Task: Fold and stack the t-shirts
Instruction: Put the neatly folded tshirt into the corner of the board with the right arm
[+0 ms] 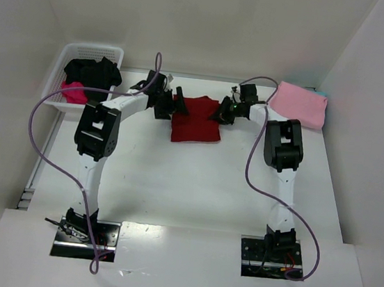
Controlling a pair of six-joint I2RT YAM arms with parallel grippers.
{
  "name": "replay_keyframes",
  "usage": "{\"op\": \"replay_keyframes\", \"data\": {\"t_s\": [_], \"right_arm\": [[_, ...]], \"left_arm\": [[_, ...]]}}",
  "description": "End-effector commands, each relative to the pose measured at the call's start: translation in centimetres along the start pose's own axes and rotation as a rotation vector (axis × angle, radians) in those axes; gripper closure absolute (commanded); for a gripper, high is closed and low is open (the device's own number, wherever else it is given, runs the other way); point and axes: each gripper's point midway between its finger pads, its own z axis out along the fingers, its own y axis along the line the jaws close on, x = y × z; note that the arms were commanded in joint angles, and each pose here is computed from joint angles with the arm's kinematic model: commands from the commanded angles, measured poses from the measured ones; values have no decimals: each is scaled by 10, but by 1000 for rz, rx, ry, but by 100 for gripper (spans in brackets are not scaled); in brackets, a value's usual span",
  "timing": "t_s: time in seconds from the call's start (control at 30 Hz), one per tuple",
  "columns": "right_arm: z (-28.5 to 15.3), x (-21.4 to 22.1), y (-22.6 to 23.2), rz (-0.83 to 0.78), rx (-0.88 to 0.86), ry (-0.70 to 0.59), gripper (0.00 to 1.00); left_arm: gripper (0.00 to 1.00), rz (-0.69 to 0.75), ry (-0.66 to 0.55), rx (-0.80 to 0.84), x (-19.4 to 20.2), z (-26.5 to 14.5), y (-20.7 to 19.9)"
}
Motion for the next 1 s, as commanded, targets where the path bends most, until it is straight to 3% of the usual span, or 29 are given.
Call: {"op": "replay_keyframes", "data": {"t_s": [0.0,0.33,0.63,0.73,0.77,0.97], "right_arm": [[-35,-40,16,-113,116,-102,100],[-70,-81,2,-132,187,-160,100],[-132,-119,-28,-145,346,-239,100],[-166,-136,-40,-144,389,-282,100],[-208,-157,-51,-180,442,-327,100],[-227,-168,-59,-234,530,-343,100]], "left_arm": [[0,47,-63,7,-26,-44,-8],[0,173,-199,112,-66,-143,-45],[0,187,-162,117,-56,-139,-36],[0,191,-164,120,-58,-141,-34],[0,185,-139,132,-53,-138,-33],[0,178,-102,136,-45,-131,-29]]}}
